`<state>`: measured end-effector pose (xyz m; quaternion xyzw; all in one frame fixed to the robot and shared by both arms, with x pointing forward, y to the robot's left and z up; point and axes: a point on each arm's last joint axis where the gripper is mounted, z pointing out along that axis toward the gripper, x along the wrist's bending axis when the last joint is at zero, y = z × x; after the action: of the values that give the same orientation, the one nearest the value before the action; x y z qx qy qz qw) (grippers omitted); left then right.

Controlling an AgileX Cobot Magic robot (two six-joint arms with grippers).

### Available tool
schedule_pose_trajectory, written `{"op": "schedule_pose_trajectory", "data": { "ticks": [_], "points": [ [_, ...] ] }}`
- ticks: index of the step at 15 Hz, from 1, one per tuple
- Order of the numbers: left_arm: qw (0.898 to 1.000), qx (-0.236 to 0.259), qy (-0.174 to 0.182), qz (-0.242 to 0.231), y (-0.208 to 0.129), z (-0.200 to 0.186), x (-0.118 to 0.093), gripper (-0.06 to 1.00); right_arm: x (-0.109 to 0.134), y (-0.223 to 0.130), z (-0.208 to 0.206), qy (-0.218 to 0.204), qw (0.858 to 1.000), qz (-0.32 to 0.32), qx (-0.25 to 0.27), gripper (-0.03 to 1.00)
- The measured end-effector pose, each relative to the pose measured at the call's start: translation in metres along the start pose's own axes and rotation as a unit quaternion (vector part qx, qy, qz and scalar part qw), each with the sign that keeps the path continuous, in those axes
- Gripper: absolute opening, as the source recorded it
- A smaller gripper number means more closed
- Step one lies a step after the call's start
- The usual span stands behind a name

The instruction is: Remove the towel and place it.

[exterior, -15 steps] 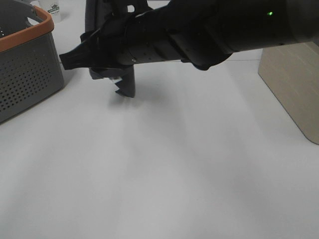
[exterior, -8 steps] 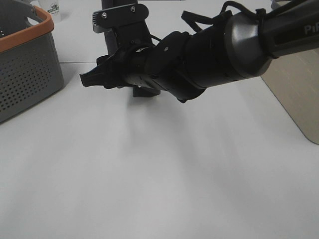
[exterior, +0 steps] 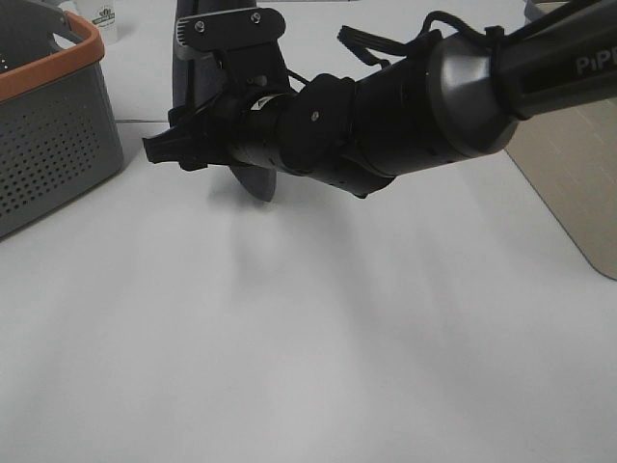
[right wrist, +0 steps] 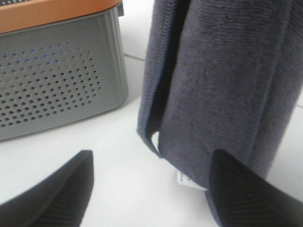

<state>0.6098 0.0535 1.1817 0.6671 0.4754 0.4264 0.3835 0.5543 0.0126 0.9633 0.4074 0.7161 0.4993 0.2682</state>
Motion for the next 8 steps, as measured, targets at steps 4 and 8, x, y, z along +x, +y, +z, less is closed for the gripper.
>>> {"op": "schedule_pose_trajectory", "data": {
  "ticks": [4, 8],
  "points": [
    [1.0, 0.01, -0.003, 0.003, -0.007, 0.009, -0.006, 0.0, 0.002, -0.009, 0.009, 0.007, 1.0, -0.01, -0.02, 0.68],
    [1.0, 0.01, -0.004, 0.003, -0.007, 0.009, -0.006, 0.0, 0.0, -0.025, 0.02, -0.011, 0.999, -0.01, -0.038, 0.68]
  ]
}}
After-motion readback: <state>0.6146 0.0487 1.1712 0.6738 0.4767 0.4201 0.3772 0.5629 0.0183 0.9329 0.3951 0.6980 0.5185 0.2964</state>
